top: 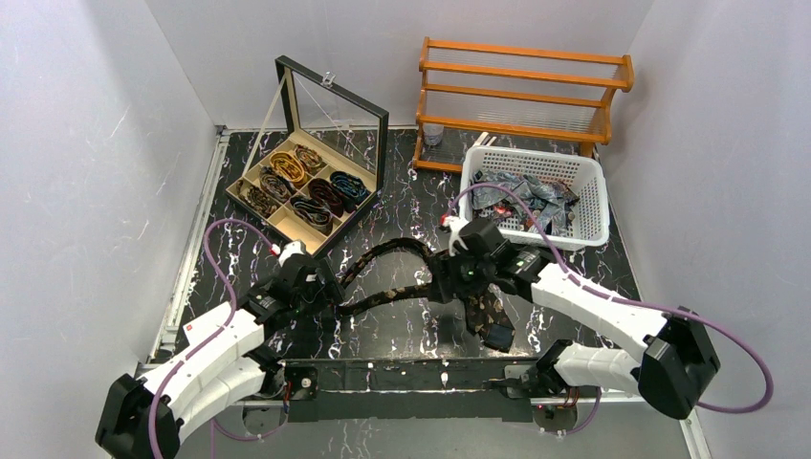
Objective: Roll the ties
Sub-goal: Flatten out the tie at the center of the board.
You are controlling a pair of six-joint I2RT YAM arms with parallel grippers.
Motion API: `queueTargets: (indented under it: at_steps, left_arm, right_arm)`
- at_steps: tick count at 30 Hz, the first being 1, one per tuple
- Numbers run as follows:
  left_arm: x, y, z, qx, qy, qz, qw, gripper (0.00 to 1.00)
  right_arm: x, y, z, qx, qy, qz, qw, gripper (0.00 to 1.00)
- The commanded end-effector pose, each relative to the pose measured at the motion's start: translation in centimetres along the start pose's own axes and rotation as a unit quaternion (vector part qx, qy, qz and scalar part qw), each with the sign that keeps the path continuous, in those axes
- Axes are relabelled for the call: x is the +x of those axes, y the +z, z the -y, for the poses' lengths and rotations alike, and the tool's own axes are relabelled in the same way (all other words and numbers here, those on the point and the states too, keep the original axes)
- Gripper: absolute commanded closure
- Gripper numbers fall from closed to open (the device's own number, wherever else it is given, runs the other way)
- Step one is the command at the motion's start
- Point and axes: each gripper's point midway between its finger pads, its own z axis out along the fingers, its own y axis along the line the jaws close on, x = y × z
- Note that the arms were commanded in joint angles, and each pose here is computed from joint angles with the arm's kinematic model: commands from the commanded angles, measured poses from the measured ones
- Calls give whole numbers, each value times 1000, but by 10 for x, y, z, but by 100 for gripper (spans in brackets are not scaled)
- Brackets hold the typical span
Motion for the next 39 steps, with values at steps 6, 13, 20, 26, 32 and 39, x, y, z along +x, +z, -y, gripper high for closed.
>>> queueTargets:
  at_steps: [6,13,20,26,32,39]
  left_arm:
    - [2,12,0,-14,-7,-8,1000,36]
    - [7,12,-9,-29,-1,-11,1000,74]
    - [-18,-20,-8,-26,-24,41,999,100]
    - [-27,-37,-8,-27,-45,56,997,100]
    - [-42,-57,-4,-28,-72,79,994,100]
    - [-67,-92,6,-1,-96,121,988,100]
  right_arm:
    - [-66,40,-5,59,-207,129,968,28]
    - [-83,52,51,163,-148,80,972,23]
    - [-97,93,48,106,-129,9,986,22]
    - [-89,125,47,65,-120,-49,989,32]
    - [-65,127,7,-54,-124,-87,987,72]
    - [-13,87,-105,-328,-183,-154,914,85]
